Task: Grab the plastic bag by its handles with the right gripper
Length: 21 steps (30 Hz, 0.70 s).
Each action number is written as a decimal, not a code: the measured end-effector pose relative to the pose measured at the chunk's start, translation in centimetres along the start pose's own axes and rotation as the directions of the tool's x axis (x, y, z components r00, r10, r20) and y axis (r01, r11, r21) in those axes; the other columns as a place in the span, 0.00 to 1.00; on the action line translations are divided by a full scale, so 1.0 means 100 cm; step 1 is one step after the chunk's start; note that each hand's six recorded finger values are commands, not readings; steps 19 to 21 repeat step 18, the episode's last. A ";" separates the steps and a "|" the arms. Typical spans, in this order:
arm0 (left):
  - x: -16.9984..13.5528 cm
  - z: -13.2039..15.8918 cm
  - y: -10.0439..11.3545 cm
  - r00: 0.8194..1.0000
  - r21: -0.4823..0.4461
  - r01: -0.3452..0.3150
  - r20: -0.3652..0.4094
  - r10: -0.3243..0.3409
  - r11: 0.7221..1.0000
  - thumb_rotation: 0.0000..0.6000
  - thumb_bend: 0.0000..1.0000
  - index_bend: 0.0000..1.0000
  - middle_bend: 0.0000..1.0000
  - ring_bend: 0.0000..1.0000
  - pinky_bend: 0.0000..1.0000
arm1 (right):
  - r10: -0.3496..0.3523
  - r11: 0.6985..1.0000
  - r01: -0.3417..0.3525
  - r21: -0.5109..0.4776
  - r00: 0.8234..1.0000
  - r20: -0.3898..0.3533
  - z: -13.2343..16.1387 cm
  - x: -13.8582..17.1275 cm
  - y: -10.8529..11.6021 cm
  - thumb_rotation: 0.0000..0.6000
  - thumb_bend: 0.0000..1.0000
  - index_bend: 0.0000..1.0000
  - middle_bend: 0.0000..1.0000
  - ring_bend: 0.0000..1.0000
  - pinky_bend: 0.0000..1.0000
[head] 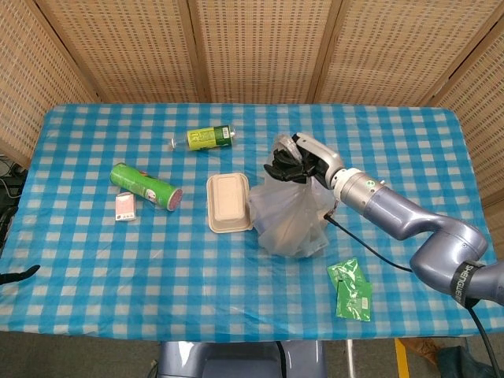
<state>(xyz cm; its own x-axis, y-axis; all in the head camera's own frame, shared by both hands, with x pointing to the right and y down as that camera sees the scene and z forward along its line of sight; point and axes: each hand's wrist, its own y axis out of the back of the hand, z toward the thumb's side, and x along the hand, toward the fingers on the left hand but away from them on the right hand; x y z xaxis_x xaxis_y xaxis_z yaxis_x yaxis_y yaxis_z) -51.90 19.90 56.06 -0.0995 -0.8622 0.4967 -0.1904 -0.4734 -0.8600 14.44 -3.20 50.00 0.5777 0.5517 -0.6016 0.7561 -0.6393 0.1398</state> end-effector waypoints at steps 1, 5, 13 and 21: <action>0.000 0.000 0.000 1.000 -0.001 0.000 0.000 0.000 1.000 1.00 0.00 0.00 0.00 0.00 0.00 | -0.011 1.000 0.011 -0.009 1.000 -0.010 0.002 0.000 0.002 1.00 0.62 1.00 0.97 1.00 1.00; 0.000 0.000 0.001 1.000 -0.004 0.001 0.001 -0.001 1.000 1.00 0.00 0.00 0.00 0.00 0.00 | -0.065 0.997 0.062 -0.047 0.996 -0.060 0.011 0.003 0.008 1.00 0.62 1.00 0.96 1.00 1.00; 0.000 -0.001 0.002 1.000 -0.013 -0.001 0.001 0.001 1.000 1.00 0.00 0.00 0.00 0.00 0.00 | -0.208 0.973 0.186 -0.140 0.964 -0.164 0.045 0.015 0.023 1.00 0.62 1.00 0.96 1.00 1.00; 0.000 -0.002 0.003 1.000 -0.017 -0.003 0.001 0.003 1.000 1.00 0.00 0.00 0.00 0.00 0.00 | -0.263 0.960 0.237 -0.148 0.946 -0.192 0.064 0.024 0.025 1.00 0.62 1.00 0.96 1.00 1.00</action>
